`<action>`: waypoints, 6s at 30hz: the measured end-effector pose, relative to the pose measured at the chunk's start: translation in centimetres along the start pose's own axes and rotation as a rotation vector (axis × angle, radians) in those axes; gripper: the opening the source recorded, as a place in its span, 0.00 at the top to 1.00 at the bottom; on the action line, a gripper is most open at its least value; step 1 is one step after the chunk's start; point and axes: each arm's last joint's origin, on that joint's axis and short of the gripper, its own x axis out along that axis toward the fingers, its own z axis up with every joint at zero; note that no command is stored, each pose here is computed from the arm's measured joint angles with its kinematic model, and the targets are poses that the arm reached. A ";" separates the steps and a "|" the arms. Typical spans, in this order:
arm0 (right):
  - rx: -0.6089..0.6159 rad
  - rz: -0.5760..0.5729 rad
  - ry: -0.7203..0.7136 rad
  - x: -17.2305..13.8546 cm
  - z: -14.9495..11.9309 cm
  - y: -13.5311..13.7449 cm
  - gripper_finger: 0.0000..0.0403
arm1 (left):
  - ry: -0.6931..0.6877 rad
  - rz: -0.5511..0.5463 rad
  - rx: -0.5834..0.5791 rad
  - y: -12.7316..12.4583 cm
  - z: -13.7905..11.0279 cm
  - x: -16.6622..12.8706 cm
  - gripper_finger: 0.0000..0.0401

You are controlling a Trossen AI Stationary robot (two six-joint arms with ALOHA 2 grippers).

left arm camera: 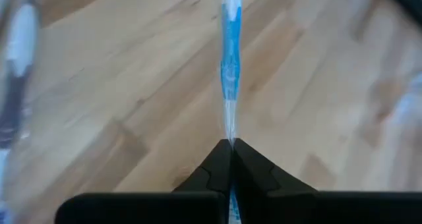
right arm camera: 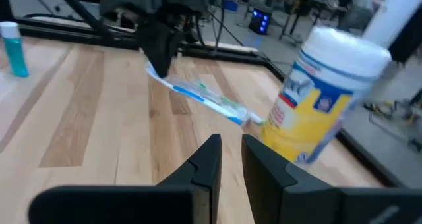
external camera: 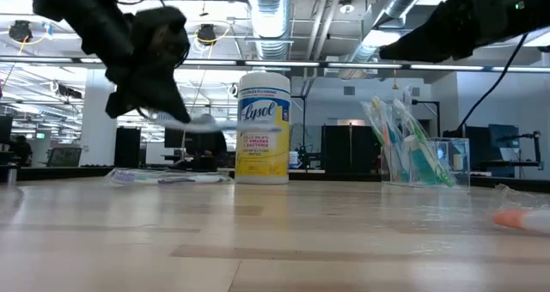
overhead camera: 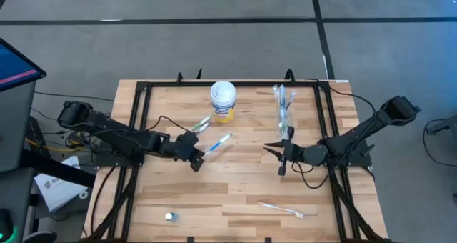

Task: Pick & Place toothbrushing station
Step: Put the blue toothbrush into the transparent organizer

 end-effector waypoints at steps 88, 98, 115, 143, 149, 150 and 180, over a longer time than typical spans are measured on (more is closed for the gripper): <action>-0.681 0.205 0.312 17.1 6.1 7.9 0.76 | 0.218 -0.446 -0.248 -0.9 2.8 -0.3 1.00; -0.680 0.201 0.312 17.2 6.1 7.7 0.86 | 0.211 -0.455 -0.252 -1.0 2.9 -0.3 1.00; -0.634 0.269 0.326 17.0 5.9 7.8 0.99 | 0.156 -0.513 -0.103 -1.1 3.3 -1.3 0.90; -0.166 0.067 0.117 5.8 4.0 2.3 1.00 | -0.277 -0.380 0.174 -2.1 3.7 -5.2 0.88; -0.042 -0.108 0.020 1.6 3.1 0.3 1.00 | -0.332 -0.320 0.193 -2.0 3.9 -5.2 0.88; -0.024 -0.137 0.009 1.1 3.0 0.0 1.00 | -0.337 -0.316 0.196 -2.0 3.9 -5.2 0.88; 0.251 -0.484 -0.166 -3.8 -2.9 -4.1 1.00 | -0.411 -0.228 0.198 -1.8 4.2 -5.2 0.88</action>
